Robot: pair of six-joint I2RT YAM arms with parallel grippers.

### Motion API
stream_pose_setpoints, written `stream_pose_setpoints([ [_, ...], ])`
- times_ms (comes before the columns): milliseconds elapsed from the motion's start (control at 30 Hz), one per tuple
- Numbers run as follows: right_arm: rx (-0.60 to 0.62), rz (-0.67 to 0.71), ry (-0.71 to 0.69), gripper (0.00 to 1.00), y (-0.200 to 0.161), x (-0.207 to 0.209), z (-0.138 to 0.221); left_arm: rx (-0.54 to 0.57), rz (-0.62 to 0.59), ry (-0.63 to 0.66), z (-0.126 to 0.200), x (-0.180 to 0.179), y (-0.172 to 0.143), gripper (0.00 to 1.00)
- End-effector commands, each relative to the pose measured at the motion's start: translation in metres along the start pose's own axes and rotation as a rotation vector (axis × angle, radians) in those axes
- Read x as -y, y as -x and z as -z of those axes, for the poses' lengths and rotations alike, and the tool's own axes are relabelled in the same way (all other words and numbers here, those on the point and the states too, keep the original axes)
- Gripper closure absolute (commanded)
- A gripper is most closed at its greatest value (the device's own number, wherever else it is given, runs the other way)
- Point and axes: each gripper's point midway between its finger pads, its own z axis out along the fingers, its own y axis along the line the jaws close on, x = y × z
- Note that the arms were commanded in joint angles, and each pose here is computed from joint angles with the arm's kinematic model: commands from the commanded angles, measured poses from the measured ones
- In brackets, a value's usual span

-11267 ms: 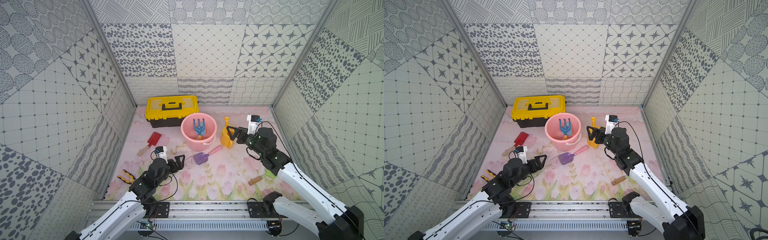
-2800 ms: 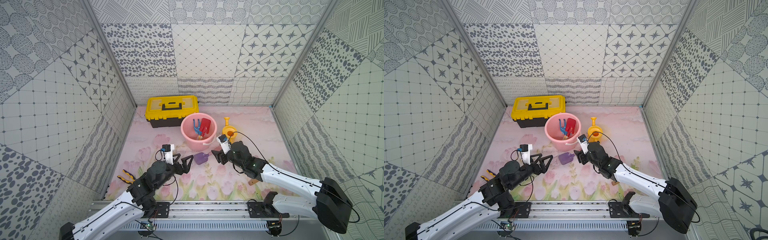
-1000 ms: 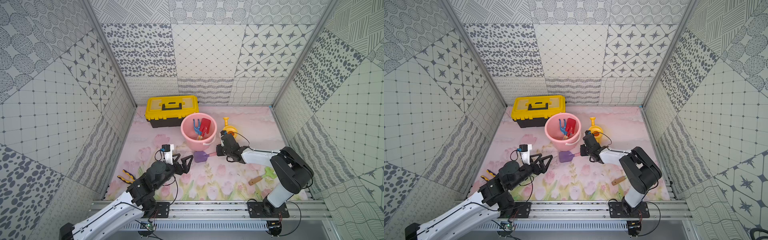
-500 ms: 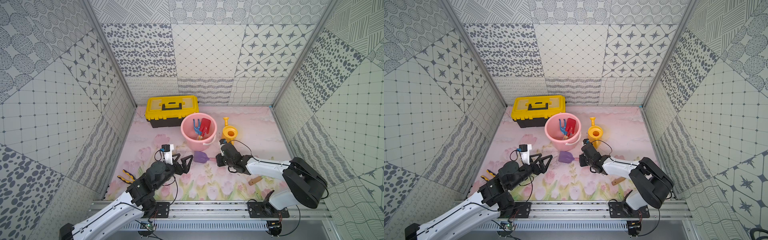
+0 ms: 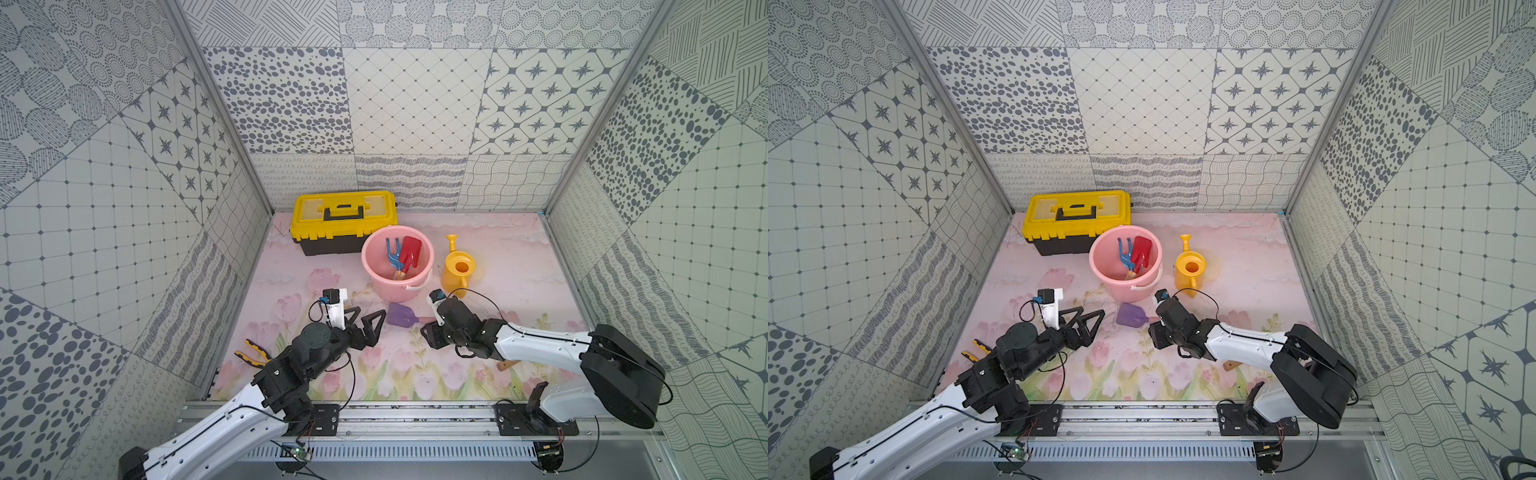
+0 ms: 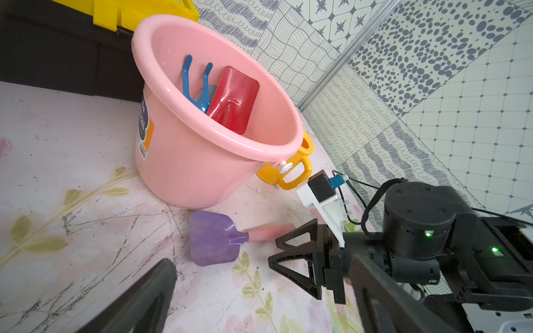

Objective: Organize the gardening tools
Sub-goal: Pick up the gardening tool from the center of the board.

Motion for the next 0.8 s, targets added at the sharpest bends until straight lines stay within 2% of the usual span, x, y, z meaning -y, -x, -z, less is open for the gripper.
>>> stream_pose_setpoints([
  [0, 0.09, 0.062, -0.028, 0.41, 0.02, 0.005, 0.013, 0.033, 0.002, 0.002, 0.001, 0.001, 0.008, 0.01],
  [133, 0.122, 0.067, -0.012, 0.33, 0.036, 0.003, 0.016, 0.032, 0.002, 0.002, 0.001, 0.001, 0.008, 0.0],
  [267, 0.104, 0.051, -0.004, 0.31, 0.044, 0.016, 0.006, 0.031, 0.002, 0.0, 0.001, 0.002, 0.008, 0.01],
  [433, 0.012, 0.018, 0.09, 0.26, 0.029, 0.02, -0.014, 0.034, 0.0, 0.002, 0.001, 0.001, 0.008, 0.01],
  [533, -0.015, 0.029, 0.134, 0.27, 0.015, 0.011, -0.014, 0.034, 0.003, 0.005, 0.001, 0.001, 0.008, 0.0],
  [767, -0.087, 0.124, 0.106, 0.34, -0.019, 0.0, -0.014, 0.032, 0.008, 0.015, 0.001, 0.0, 0.008, 0.01],
])
